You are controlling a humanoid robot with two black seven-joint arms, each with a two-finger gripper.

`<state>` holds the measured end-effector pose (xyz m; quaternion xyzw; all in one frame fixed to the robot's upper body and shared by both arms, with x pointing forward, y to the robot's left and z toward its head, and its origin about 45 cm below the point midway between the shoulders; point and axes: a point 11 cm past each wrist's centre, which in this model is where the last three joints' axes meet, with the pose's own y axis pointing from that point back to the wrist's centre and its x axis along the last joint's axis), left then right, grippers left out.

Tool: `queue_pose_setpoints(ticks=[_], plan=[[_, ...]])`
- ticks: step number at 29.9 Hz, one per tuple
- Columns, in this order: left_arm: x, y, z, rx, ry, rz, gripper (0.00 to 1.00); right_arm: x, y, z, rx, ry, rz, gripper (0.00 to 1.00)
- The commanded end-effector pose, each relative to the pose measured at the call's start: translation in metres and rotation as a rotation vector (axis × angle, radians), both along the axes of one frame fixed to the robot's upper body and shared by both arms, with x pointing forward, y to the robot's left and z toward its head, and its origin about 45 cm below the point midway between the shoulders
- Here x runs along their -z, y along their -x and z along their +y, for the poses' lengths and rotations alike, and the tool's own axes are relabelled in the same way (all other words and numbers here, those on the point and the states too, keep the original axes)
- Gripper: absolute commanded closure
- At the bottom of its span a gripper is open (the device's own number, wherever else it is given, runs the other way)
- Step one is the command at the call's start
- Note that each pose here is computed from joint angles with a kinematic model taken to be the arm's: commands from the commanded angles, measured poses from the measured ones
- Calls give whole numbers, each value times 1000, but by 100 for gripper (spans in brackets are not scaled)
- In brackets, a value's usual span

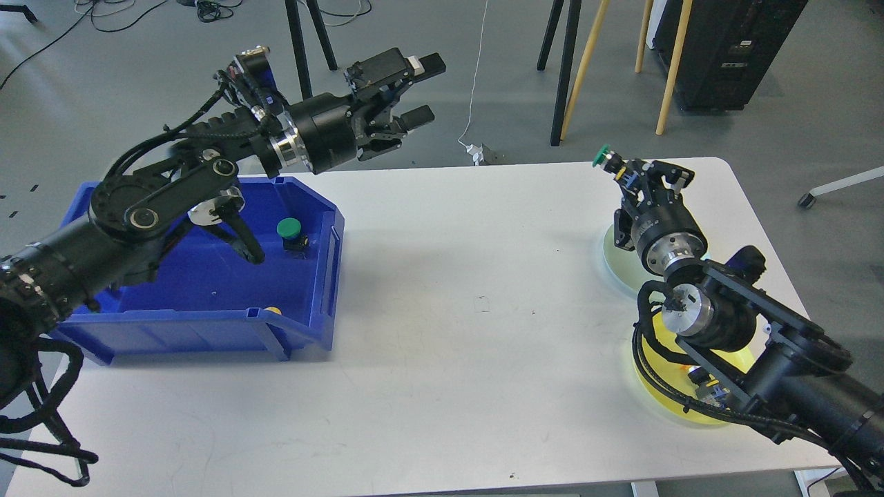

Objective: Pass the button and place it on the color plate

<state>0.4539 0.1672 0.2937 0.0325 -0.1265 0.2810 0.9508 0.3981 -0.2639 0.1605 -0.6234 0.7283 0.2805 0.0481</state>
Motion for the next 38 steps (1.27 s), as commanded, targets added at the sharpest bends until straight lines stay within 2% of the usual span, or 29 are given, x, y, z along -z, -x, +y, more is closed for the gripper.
queue_pose_setpoints(ticks=[1,4,6,7,8,9,10,11,12,17,20,24,26,30,33,38], plan=[[-22,-9,26,-63,35,-39,1,36,9,-32,157,-140,191,99],[-35,-13,42,-100,53,-65,1,50,13,-43,184,-139,248,98],[-37,-14,47,-108,51,-68,1,55,16,-47,194,-148,276,85],[-36,-14,48,-110,50,-67,1,56,16,-49,202,-150,276,74],[-36,-14,48,-109,50,-67,1,55,16,-50,204,-152,275,54],[-37,-14,49,-112,48,-68,1,55,15,-51,208,-157,274,29],[-36,-13,49,-110,49,-67,1,55,16,-52,213,-160,273,0],[-37,-13,48,-107,51,-68,1,54,15,-54,220,-166,270,3],[-37,-12,48,-105,52,-68,1,53,15,-55,227,-174,265,0],[-37,-12,59,-126,48,-67,1,47,14,-56,233,-195,250,0],[-37,-14,69,-159,95,-44,1,20,2,-40,156,-183,179,0],[-37,-16,90,-218,161,-11,1,-69,-18,-19,-157,-79,-160,0],[-25,-16,107,-271,174,21,1,-106,-21,-6,-330,-59,-307,0],[0,-13,138,-364,186,79,1,-156,-23,10,-627,-120,-506,0],[7,-12,148,-391,181,91,0,-163,-25,13,-704,-232,-540,0],[4,-12,152,-399,185,85,0,-157,-29,2,-647,-308,-516,1]])
